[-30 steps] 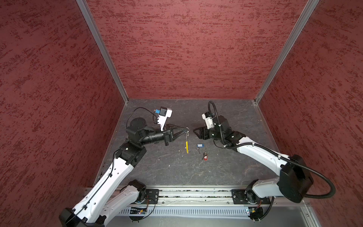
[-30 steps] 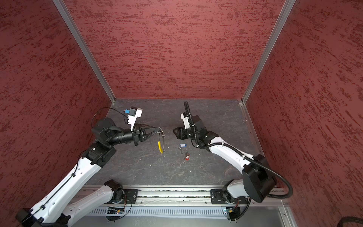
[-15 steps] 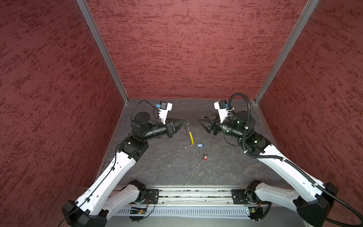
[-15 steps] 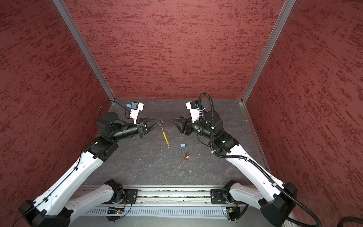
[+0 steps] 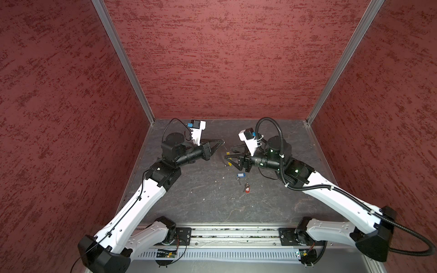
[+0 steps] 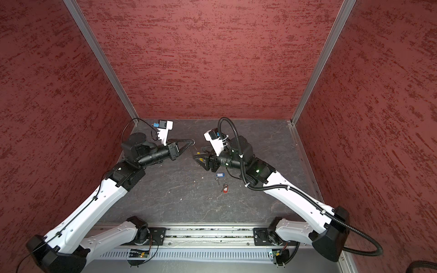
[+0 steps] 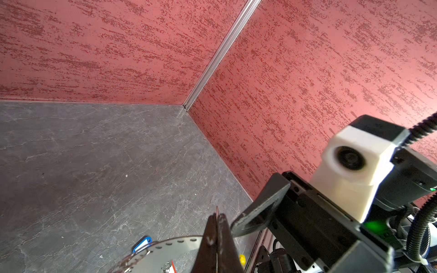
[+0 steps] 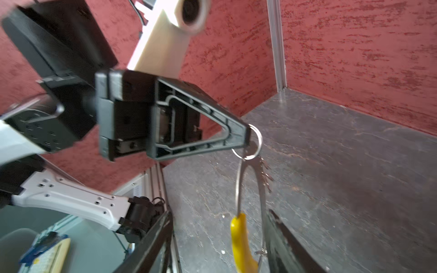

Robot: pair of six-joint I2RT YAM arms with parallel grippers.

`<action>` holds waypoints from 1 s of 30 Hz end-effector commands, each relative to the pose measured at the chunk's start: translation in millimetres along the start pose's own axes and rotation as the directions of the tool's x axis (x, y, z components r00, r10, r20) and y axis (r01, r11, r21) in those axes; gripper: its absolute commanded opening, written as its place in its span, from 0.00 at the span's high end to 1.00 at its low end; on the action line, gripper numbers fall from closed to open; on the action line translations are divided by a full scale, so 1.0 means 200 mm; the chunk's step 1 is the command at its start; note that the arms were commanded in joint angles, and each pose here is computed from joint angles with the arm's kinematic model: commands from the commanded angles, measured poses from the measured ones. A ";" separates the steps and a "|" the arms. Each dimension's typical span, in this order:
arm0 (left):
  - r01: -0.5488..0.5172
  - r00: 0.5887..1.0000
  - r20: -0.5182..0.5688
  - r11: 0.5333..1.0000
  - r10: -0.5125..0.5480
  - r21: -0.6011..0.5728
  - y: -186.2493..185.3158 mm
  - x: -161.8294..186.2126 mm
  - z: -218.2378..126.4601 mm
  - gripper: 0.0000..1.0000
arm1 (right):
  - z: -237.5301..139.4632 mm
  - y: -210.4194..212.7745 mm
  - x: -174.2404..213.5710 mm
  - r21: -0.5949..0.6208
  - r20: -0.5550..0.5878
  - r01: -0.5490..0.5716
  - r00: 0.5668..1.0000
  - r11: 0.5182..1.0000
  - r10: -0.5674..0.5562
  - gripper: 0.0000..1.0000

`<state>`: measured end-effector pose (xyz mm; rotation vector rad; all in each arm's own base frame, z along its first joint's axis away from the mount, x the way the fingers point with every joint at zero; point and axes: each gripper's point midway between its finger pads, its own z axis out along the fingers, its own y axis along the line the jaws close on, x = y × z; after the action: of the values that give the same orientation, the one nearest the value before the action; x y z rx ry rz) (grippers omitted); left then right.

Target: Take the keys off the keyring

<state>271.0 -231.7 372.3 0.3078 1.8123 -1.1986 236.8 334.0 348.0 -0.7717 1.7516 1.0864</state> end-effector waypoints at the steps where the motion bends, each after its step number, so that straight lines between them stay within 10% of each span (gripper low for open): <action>1: -0.027 0.999 0.048 0.999 0.026 0.024 -0.07 -0.08 -0.02 1.00 | 0.02 -0.01 -0.02 0.012 -0.004 0.035 0.999 0.999 -0.035 0.52; 10: -0.028 0.998 0.048 1.000 0.028 0.010 -0.07 -0.09 -0.04 1.00 | 0.06 -0.02 0.01 0.005 -0.027 0.024 0.999 1.000 -0.024 0.93; 17: -0.090 0.992 0.087 0.995 0.093 -0.039 -0.09 -0.16 -0.13 0.01 | 0.09 -0.07 0.09 -0.027 -0.075 -0.040 0.996 0.999 0.038 1.00; 30: -0.189 0.962 0.185 0.979 0.201 -0.078 -0.16 -0.22 -0.29 0.00 | 0.43 -0.21 0.63 -0.163 -0.417 -0.347 0.873 0.924 0.254 1.00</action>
<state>238.7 -192.8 440.9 0.3307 1.6013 -1.0369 258.0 378.2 199.1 -0.8713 2.1769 1.3490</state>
